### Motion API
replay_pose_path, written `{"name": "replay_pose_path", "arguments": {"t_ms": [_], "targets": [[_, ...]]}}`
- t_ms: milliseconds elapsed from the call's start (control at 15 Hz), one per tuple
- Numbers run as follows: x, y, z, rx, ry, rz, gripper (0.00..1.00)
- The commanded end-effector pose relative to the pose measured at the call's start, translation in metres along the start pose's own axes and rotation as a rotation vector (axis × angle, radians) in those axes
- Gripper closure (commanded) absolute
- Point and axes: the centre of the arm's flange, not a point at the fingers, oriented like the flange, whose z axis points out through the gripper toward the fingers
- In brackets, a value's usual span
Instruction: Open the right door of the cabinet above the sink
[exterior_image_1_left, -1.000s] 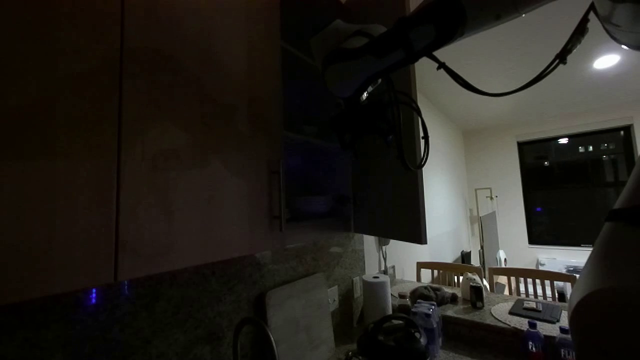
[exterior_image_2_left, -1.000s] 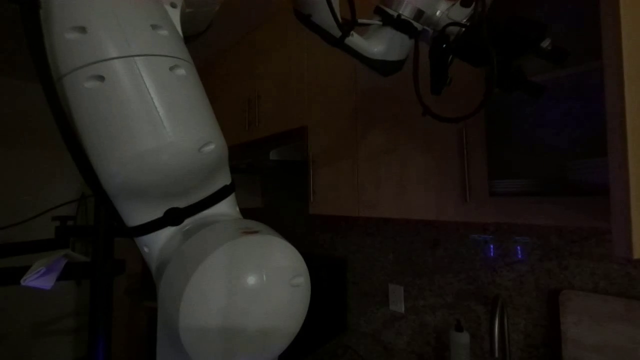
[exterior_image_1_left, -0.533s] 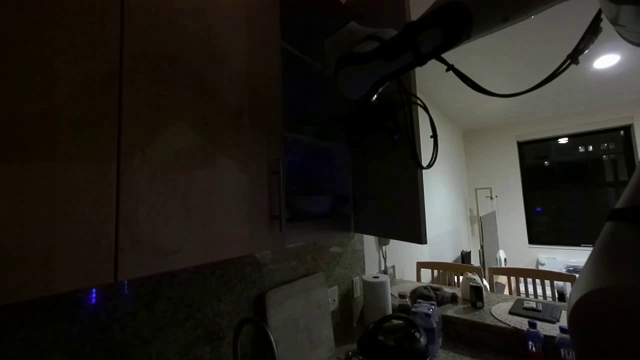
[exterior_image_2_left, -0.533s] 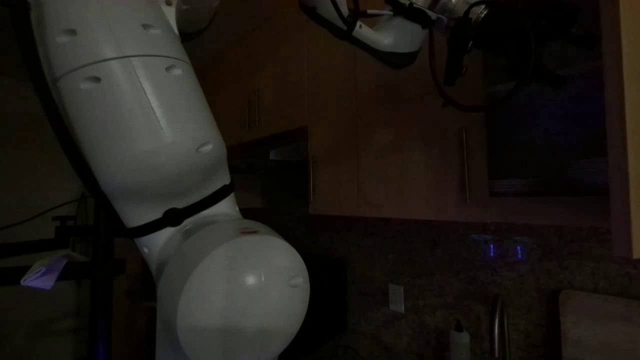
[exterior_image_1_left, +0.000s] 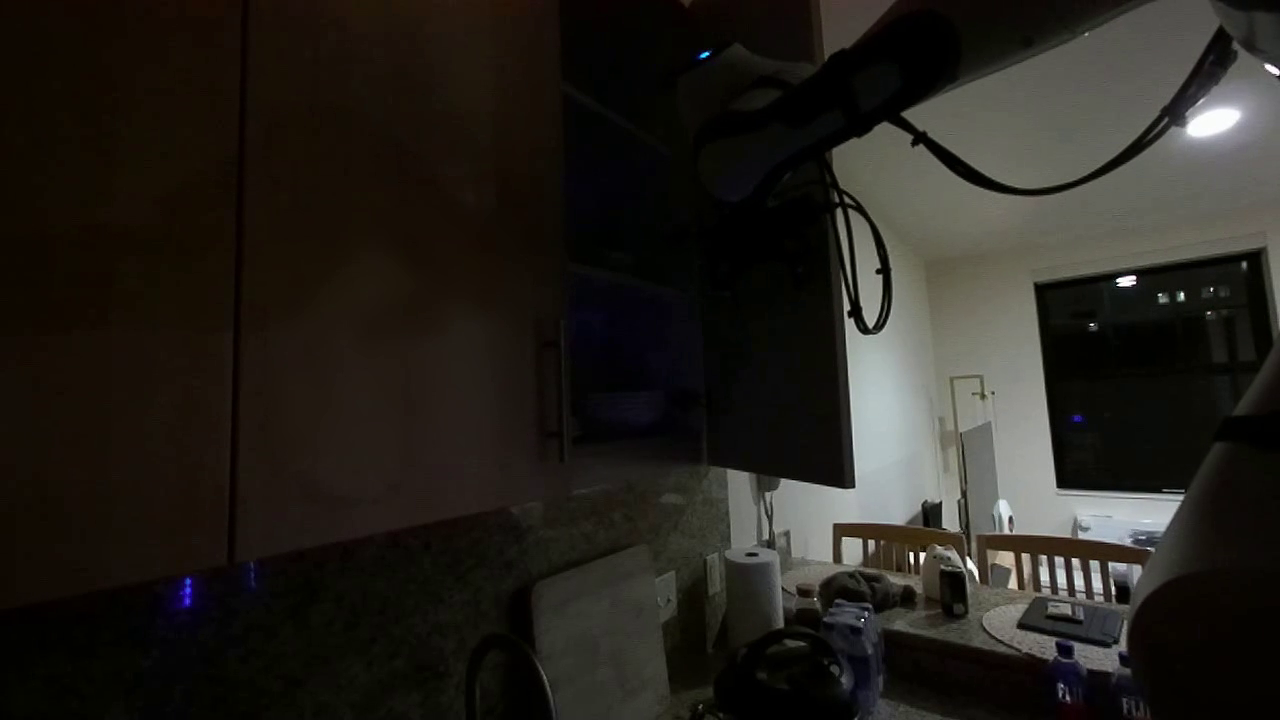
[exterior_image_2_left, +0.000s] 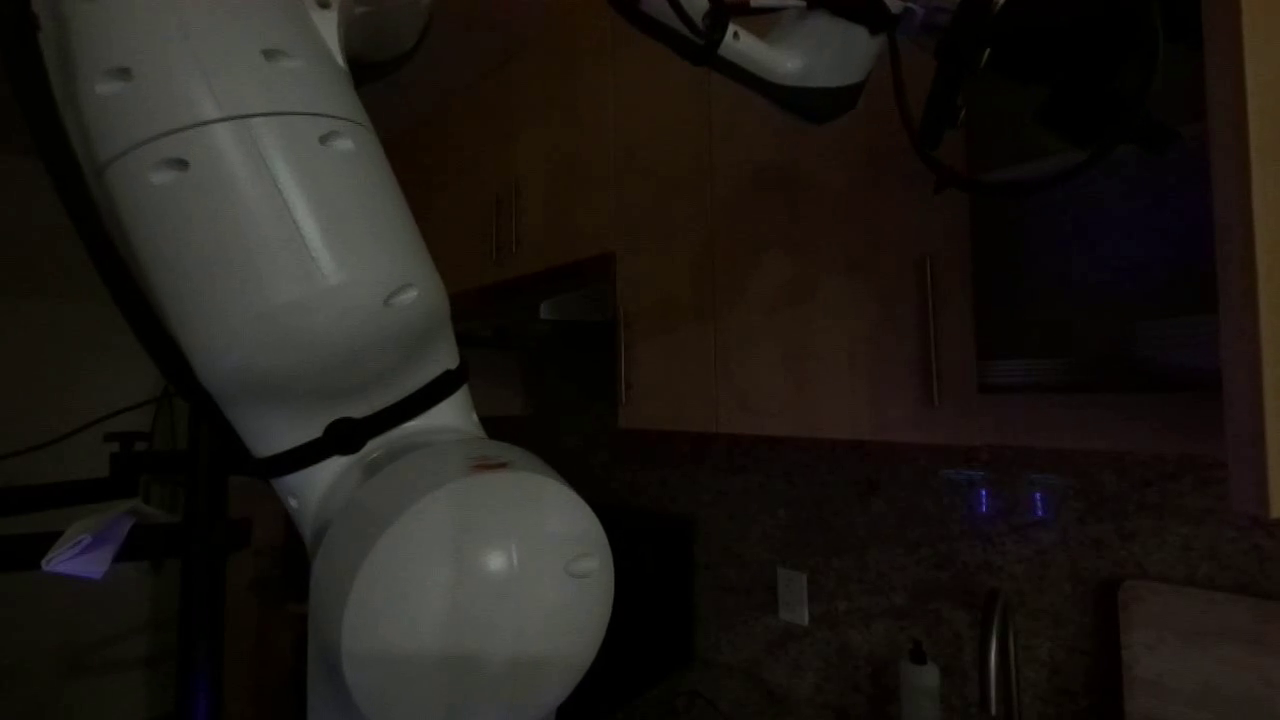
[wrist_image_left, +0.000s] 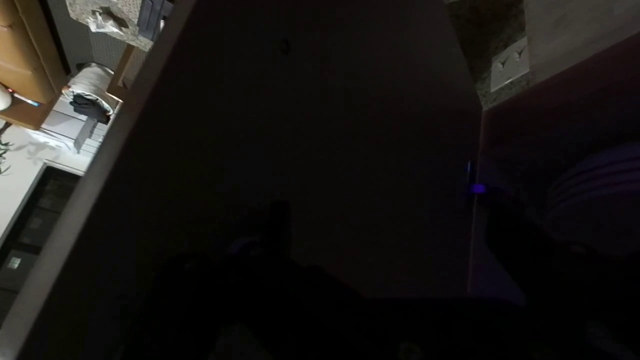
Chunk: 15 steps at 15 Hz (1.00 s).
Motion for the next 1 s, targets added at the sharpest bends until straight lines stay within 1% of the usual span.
{"name": "replay_pose_path", "arguments": {"t_ms": [0,267,533,933], "targets": [[0.0,0.017,0.009,0.04,0.017,-0.037,0.0],[0.006,0.026,0.015,0.048,0.023,-0.042,0.0],[0.012,0.04,0.023,0.038,0.011,-0.04,0.0],[0.023,0.071,0.043,0.015,-0.048,-0.059,0.0]]}}
